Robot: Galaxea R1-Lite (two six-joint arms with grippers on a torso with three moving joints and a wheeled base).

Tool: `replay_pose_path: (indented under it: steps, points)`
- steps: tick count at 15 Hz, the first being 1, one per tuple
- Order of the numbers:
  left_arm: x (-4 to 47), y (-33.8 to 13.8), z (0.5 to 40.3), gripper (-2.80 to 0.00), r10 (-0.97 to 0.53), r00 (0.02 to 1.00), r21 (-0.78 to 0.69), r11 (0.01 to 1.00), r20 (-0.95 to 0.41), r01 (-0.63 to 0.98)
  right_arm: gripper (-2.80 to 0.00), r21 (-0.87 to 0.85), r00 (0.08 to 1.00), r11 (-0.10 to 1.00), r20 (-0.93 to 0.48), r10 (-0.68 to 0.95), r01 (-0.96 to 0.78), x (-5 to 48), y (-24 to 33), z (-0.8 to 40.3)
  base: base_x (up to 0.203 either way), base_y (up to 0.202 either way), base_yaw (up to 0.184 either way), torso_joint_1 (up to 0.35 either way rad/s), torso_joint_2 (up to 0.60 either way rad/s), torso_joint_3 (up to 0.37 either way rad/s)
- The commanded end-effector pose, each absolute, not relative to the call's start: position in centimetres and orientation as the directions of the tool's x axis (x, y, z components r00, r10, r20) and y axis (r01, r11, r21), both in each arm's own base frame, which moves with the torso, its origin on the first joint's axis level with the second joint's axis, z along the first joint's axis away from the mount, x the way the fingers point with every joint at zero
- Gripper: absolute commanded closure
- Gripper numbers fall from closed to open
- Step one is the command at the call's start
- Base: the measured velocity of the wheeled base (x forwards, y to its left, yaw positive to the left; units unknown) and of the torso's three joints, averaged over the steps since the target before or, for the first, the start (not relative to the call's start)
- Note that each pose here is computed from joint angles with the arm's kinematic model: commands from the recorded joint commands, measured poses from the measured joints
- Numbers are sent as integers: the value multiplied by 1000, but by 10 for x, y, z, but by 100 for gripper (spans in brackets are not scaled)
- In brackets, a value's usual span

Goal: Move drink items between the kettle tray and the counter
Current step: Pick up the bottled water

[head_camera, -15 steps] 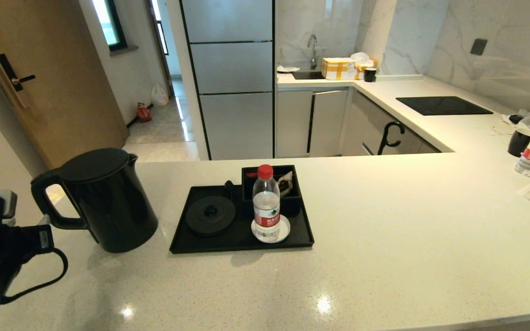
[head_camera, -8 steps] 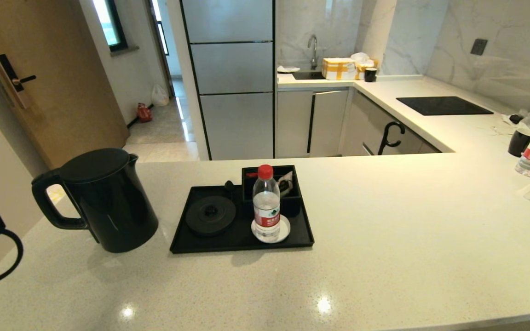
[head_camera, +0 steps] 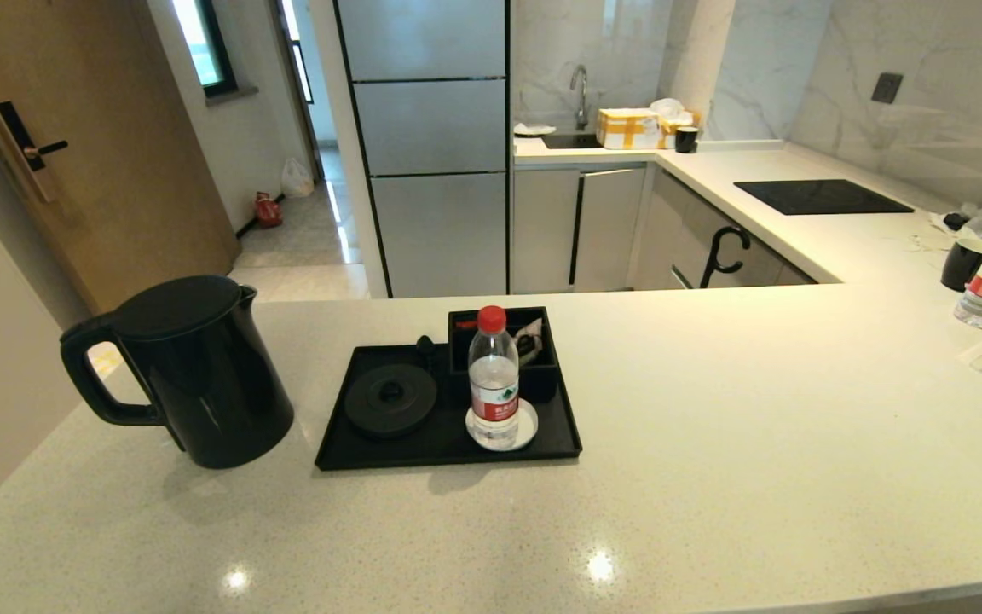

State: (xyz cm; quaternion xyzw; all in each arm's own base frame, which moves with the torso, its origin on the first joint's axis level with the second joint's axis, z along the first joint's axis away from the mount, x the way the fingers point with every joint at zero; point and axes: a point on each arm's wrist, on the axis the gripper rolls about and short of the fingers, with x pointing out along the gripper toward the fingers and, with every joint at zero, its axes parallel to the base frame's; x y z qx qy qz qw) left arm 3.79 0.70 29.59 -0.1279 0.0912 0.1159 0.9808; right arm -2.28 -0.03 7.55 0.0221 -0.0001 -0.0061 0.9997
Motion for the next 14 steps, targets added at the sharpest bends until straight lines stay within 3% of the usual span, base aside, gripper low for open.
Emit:
replay_pose_path:
  steps: [1, 4, 6, 8, 12, 14]
  points:
    - [25, 5, 298, 0, 199, 961, -234, 942, -190, -241, 0, 44, 1000, 999, -2, -12, 12, -23, 0, 76, 0, 0, 0, 0, 0, 0]
    - [-28, -4, 293, 0, 88, 974, -254, 957, -210, -142, 0, 44, 1000, 999, 0, -11, 11, -23, 0, 75, 0, 0, 0, 0, 0, 0]
    - [-91, -12, 263, 0, 52, 978, -256, 961, -201, -104, 0, 44, 1000, 999, 0, -11, 11, -23, 0, 75, 0, 0, 0, 0, 0, 0]
    - [-126, -15, 230, 0, 39, 947, -265, 956, -318, -128, 0, 44, 1000, 999, 0, -11, 11, -23, 0, 75, 0, 0, 0, 0, 0, 0]
    - [-130, -14, 224, 0, 39, 934, -259, 956, -355, -138, 0, 44, 1000, 999, -2, -11, 11, -23, 0, 76, 0, 0, 0, 0, 0, 0]
    - [-138, -7, 203, 0, 48, 959, -215, 970, -279, -111, 0, 44, 1000, 999, -2, -12, 12, -23, 0, 76, 0, 0, 0, 0, 0, 0]
